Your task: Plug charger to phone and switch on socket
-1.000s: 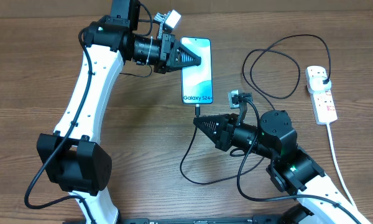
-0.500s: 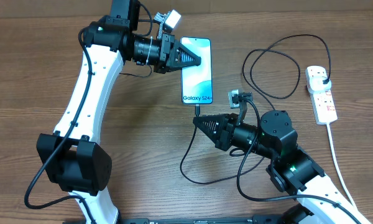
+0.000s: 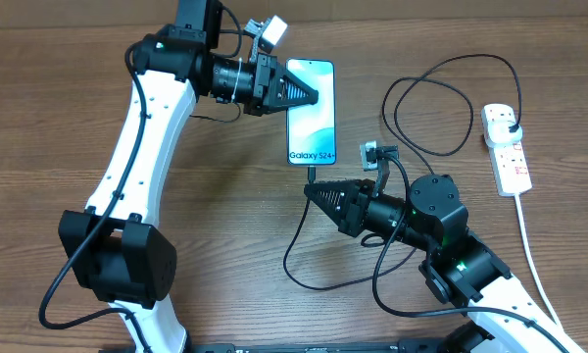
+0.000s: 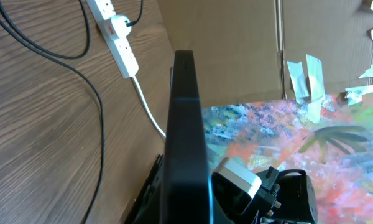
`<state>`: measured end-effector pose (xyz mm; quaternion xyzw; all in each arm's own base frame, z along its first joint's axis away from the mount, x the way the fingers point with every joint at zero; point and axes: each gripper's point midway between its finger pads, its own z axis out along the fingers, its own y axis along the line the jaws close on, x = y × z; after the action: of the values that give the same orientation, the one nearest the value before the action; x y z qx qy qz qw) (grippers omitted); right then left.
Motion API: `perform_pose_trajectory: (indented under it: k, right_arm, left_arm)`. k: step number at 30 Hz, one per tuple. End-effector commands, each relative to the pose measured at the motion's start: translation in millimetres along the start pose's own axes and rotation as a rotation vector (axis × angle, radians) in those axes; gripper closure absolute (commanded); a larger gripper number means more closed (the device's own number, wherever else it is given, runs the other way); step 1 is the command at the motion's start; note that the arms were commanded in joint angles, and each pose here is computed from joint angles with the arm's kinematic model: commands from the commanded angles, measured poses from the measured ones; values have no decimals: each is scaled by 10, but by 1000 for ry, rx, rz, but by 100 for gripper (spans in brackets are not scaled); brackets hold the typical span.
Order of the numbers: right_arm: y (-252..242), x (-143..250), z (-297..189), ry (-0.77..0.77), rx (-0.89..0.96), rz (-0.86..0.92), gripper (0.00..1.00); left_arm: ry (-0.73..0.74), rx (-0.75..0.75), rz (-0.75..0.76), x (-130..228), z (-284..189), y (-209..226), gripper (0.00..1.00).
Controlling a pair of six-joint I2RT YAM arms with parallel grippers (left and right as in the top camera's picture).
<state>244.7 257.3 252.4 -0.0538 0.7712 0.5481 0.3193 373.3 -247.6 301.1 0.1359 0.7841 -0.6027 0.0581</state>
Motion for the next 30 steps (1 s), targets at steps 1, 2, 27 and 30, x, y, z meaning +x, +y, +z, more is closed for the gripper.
perform_pose_trajectory:
  k: [1,2,27,30]
  right_arm:
    - [-32,-212,-54,-94,33,-13,96]
    - [-45,-228,-62,-99,36,-9,96]
    - [-139,-230,-86,-95,65,18,65]
    - [-164,-209,-86,-87,76,16,57]
  left_arm:
    - [47,57,24,112,112,-146,96]
    - [50,56,25,124,116,-144,96]
    - [16,-21,24,63,15,23,96]
    - [3,-52,21,39,-25,87,96]
